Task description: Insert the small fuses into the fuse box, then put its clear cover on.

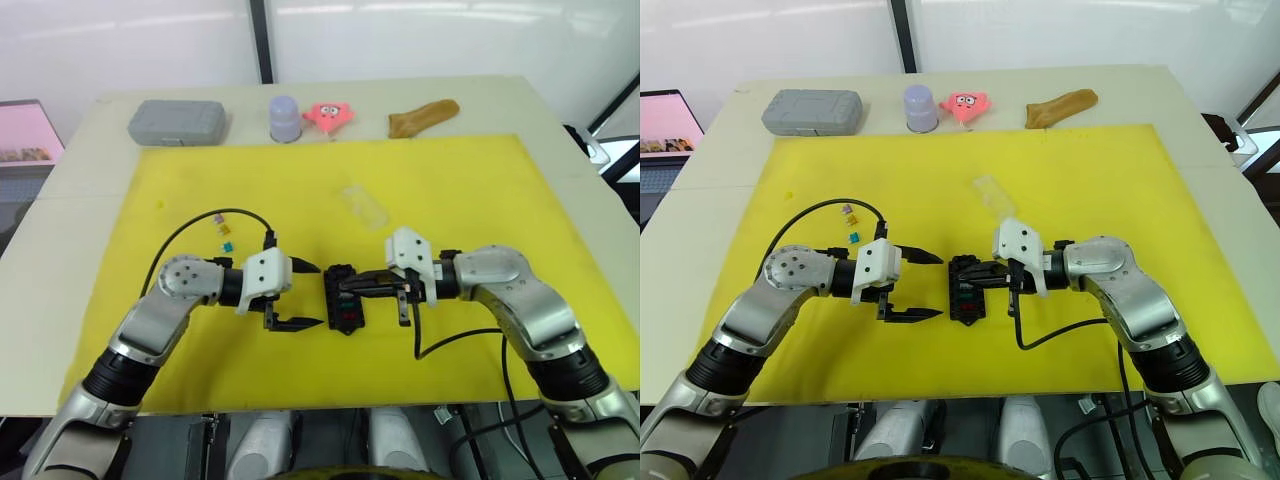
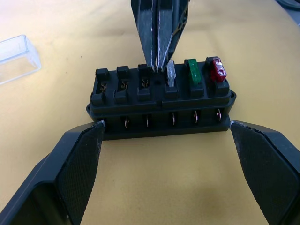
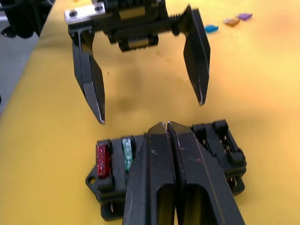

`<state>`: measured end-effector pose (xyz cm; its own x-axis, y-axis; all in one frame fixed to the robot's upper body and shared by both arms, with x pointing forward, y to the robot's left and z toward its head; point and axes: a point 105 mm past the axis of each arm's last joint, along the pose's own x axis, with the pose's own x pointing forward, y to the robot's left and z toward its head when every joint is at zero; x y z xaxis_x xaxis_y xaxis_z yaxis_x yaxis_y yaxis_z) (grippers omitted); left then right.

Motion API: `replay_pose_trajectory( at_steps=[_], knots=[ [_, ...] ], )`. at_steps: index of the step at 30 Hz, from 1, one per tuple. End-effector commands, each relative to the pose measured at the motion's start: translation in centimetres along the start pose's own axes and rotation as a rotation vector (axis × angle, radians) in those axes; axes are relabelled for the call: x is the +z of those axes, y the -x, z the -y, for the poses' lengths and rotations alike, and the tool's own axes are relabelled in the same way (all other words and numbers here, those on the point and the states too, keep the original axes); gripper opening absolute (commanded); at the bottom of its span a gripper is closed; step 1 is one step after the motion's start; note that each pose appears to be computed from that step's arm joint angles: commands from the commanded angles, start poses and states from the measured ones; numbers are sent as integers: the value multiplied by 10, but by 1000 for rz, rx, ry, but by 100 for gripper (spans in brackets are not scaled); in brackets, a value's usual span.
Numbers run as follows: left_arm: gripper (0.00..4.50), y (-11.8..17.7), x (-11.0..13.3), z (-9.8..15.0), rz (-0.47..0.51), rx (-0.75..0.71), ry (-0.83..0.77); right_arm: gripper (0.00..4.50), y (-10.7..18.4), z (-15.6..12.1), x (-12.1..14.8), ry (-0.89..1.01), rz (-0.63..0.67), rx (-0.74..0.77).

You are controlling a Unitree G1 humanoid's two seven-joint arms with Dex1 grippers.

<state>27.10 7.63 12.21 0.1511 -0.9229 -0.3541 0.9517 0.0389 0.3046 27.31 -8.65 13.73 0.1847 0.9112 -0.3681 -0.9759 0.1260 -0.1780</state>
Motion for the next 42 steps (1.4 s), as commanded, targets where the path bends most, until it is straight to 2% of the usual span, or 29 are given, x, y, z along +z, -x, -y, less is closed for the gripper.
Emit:
replay_pose_trajectory(
  at_steps=[1, 7, 20, 24, 29, 32, 34, 35, 36, 38, 42],
  knots=[
    [450, 2, 7, -4, 10, 3, -38, 6, 0, -2, 0, 26, -25, 12],
    [450, 2, 7, -5, 3, 7, -39, 6, -2, -10, -14, 31, -103, 42],
    [450, 1, 6, -8, 3, 2, -51, 6, -3, -11, -16, 78, -149, 41],
    [450, 1, 6, -9, 10, 9, -46, 6, -3, -7, -7, 100, -114, 11],
    [450, 14, 7, -11, 50, 82, 23, 6, 13, 1, 24, 80, 10, -72],
    [450, 34, 7, -20, 88, 217, 110, 6, 41, 16, 30, -12, 37, -216],
    [450, 56, 2, -28, 130, 335, 244, 6, 66, 32, 26, -69, 33, -357],
    [450, 67, 1, -28, 160, 373, 314, 58, 78, 38, 25, -100, 41, -422],
    [450, 74, 0, -27, 180, 394, 360, 82, 87, 42, 24, -122, 48, -464],
    [450, 90, -6, -20, 187, 427, 438, 189, 105, 50, 23, -159, 63, -556],
    [450, 131, -35, 2, 91, 523, 568, 380, 142, 58, 4, -185, -3, -730]
  ],
)
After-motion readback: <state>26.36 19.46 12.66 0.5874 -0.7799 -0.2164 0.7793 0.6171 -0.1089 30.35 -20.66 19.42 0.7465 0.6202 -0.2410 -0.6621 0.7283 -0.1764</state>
